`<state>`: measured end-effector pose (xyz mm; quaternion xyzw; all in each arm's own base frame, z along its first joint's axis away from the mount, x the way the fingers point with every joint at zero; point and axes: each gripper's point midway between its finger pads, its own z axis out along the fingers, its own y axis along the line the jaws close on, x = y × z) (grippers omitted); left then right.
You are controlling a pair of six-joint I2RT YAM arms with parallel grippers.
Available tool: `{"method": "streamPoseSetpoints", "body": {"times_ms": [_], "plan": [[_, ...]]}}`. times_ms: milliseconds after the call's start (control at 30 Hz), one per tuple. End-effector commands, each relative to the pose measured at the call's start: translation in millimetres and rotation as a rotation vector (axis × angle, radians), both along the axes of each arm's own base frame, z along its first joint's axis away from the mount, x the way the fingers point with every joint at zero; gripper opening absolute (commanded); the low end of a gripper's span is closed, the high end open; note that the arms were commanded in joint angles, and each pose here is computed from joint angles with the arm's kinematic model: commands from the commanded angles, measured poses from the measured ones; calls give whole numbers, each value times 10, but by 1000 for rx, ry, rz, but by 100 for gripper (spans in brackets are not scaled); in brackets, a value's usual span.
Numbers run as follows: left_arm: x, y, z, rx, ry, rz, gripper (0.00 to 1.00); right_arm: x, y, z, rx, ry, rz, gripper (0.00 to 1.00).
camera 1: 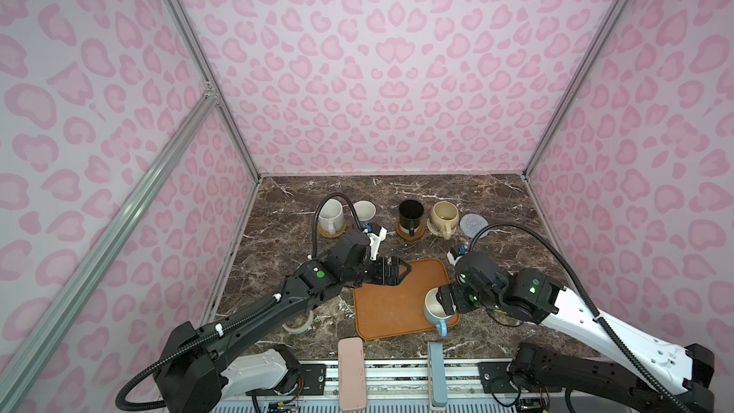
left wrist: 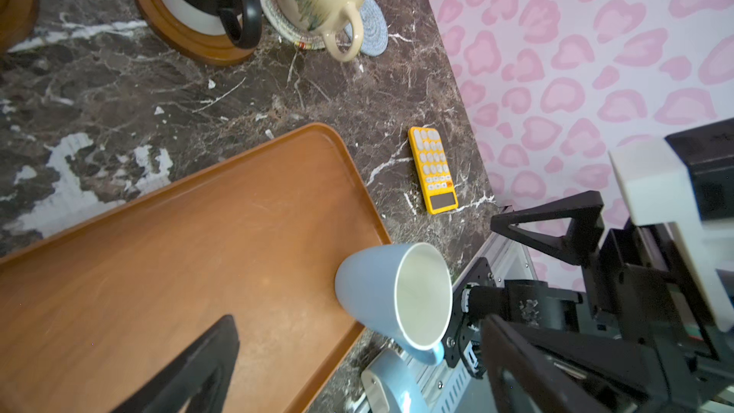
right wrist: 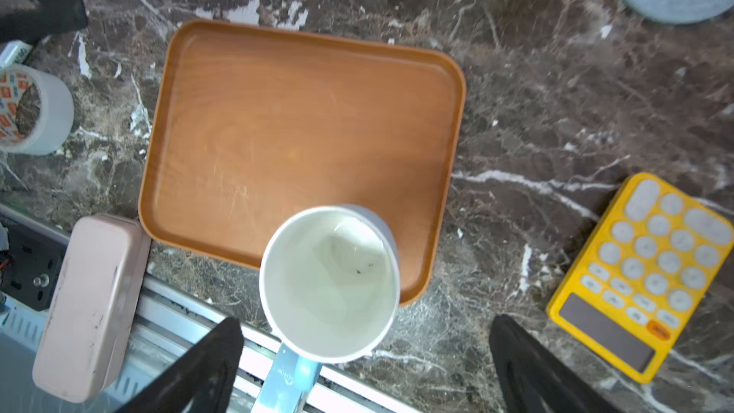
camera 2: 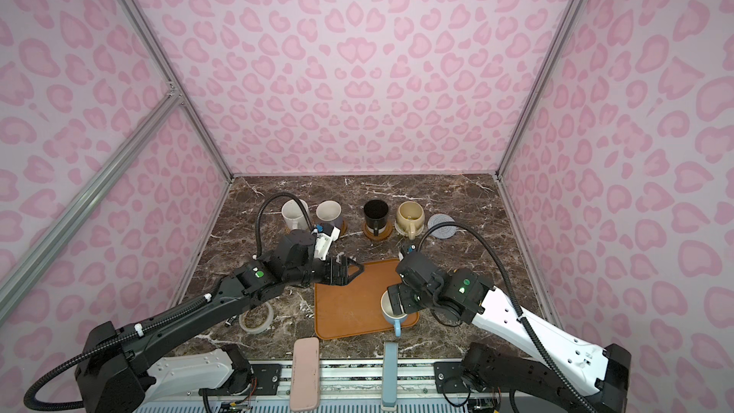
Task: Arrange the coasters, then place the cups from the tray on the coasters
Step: 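Release the cream mug and move the right gripper back to the tray, then lower the right gripper into the light-blue mug and lift it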
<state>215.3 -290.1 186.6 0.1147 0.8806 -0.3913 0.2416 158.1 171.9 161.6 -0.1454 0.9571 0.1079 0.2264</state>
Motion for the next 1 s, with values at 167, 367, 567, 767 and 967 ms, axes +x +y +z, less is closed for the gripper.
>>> {"method": "streamPoseSetpoints", "body": {"times_ms": [167, 367, 567, 767, 967], "plan": [[-212, 104, -228, 9, 15, 14, 97, -283, 138, -371, -18, 18, -25, 91], [-288, 174, -351, 1, 23, 35, 97, -392, 137, -636, -62, 43, -26, 82], [-240, 182, -342, -30, 2, 81, 97, -331, 193, -803, -82, 28, -43, 64], [-190, 208, -371, -44, -14, 129, 97, -287, 205, -960, -138, 35, -81, 51], [-195, 253, -423, -12, -16, 141, 97, -223, 172, -1002, -173, 11, -114, 37]]}}
